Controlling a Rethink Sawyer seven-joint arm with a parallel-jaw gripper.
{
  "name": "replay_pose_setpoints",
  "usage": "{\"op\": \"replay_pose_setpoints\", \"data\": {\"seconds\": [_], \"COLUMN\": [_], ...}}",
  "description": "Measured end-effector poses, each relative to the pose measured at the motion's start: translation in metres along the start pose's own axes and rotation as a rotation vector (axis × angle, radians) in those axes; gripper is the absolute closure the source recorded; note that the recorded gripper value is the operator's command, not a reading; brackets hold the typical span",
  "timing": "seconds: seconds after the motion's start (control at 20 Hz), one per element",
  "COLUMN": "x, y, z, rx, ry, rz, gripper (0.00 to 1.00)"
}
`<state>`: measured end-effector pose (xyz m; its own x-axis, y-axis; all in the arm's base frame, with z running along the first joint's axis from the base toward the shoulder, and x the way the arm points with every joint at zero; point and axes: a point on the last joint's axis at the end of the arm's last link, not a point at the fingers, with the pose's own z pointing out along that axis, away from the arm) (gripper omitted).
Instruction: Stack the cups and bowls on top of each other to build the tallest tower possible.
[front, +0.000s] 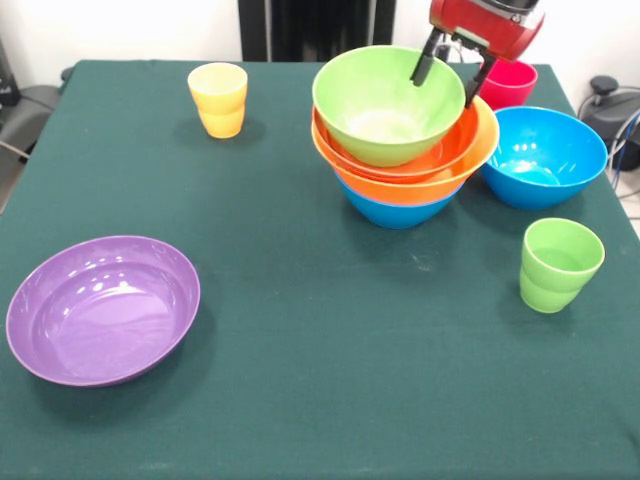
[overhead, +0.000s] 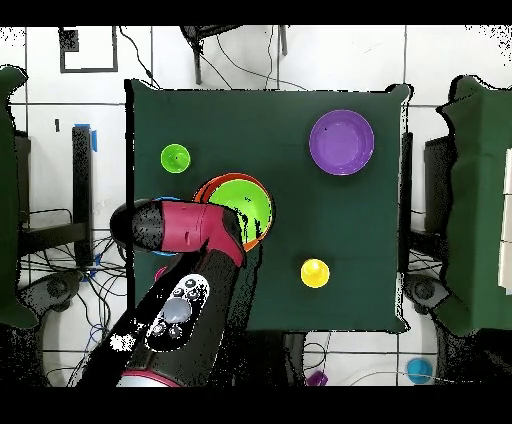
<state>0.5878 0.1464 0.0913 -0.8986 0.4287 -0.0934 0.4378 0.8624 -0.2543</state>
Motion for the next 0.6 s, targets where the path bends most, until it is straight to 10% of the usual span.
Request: {"op": "replay_pose_setpoints", "data": {"seconds": [0.6], "x": [-0.019], "y": [-0.018], "z": [-0.016], "rx": [-0.021], "ry": [-0.013], "rz": [0.047], "gripper": [0.0]}}
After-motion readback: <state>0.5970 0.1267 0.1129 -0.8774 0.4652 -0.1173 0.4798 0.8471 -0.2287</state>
